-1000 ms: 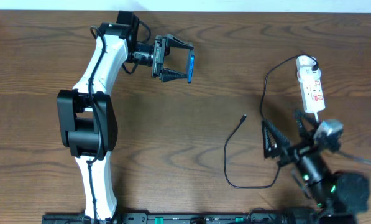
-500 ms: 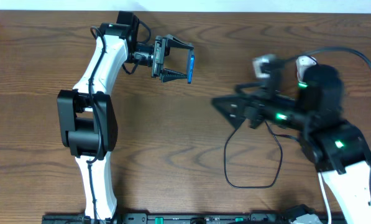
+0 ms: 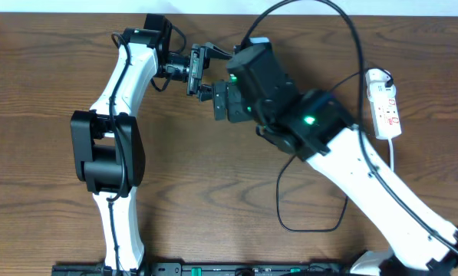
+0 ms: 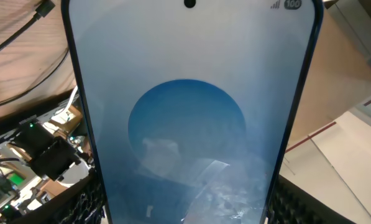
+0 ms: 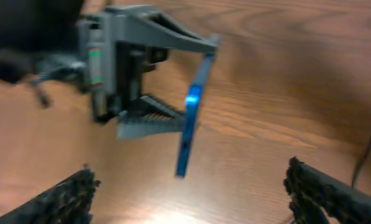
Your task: Plug charger to phone and switch on socket
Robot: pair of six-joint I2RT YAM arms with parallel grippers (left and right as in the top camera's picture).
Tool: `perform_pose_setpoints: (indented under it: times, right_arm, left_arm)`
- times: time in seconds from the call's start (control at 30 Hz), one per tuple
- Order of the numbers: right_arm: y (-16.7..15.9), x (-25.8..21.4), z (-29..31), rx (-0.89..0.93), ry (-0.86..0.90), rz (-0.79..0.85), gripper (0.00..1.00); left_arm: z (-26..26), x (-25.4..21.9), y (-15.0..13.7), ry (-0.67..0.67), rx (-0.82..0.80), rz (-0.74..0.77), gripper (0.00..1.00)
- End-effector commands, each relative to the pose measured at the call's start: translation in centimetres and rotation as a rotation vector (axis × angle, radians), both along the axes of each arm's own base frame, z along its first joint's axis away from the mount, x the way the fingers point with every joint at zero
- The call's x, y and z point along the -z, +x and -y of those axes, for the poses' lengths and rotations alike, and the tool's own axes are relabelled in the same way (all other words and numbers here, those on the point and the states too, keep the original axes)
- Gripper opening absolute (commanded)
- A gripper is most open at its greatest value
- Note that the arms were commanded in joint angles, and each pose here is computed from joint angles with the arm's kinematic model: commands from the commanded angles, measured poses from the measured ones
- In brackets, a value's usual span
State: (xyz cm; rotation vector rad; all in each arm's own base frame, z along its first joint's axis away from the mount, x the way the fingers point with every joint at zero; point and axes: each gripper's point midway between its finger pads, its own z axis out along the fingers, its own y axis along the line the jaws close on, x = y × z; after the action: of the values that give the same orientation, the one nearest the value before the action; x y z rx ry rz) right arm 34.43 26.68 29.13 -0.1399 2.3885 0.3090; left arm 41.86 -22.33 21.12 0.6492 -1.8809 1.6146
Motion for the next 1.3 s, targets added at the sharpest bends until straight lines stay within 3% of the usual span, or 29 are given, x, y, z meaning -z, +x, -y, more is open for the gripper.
perform_pose_setpoints:
  times: [0.0,0.1,0.4,0.47,0.6,0.67,1.1,1.27]
  right_arm:
    - [1.7,0.1,0.3,0.125,-0.005,0.042,0.85]
    - [2.5,1.2,-0.3,0.134,-0.013,0.037,0.74]
    - [3.7,3.1,-1.5,0.136,-0.022,0.027,0.59]
    - [3.9,3.0,-1.5,0.140,-0.020,0.034,0.51]
    - [4.3,2.8,-1.2,0.161,-0.031,0.057,0.49]
    - [4.3,2.8,-1.1,0.164,-0.031,0.061,0.43]
    - [5.3,3.9,-1.8,0.171,-0.038,0.065,0.37]
    - [5.4,3.8,-1.8,0.172,-0.034,0.069,0.27]
  left_arm:
    - [0.0,-2.7,-0.5,-0.059,0.005,0.029,0.75]
    - [0.0,-2.7,-0.5,-0.059,0.005,0.029,0.75]
    - [0.0,-2.7,-0.5,-0.059,0.005,0.029,0.75]
    - [0.0,-2.7,-0.5,-0.059,0.005,0.029,0.75]
    - [0.0,-2.7,-0.5,-0.059,0.005,0.029,0.75]
    - [0.0,-2.7,-0.5,-0.059,0.005,0.029,0.75]
    - [0.0,-2.7,-0.5,-0.059,0.005,0.029,0.75]
    - [0.0,-2.7,-0.5,-0.059,0.005,0.029,0.75]
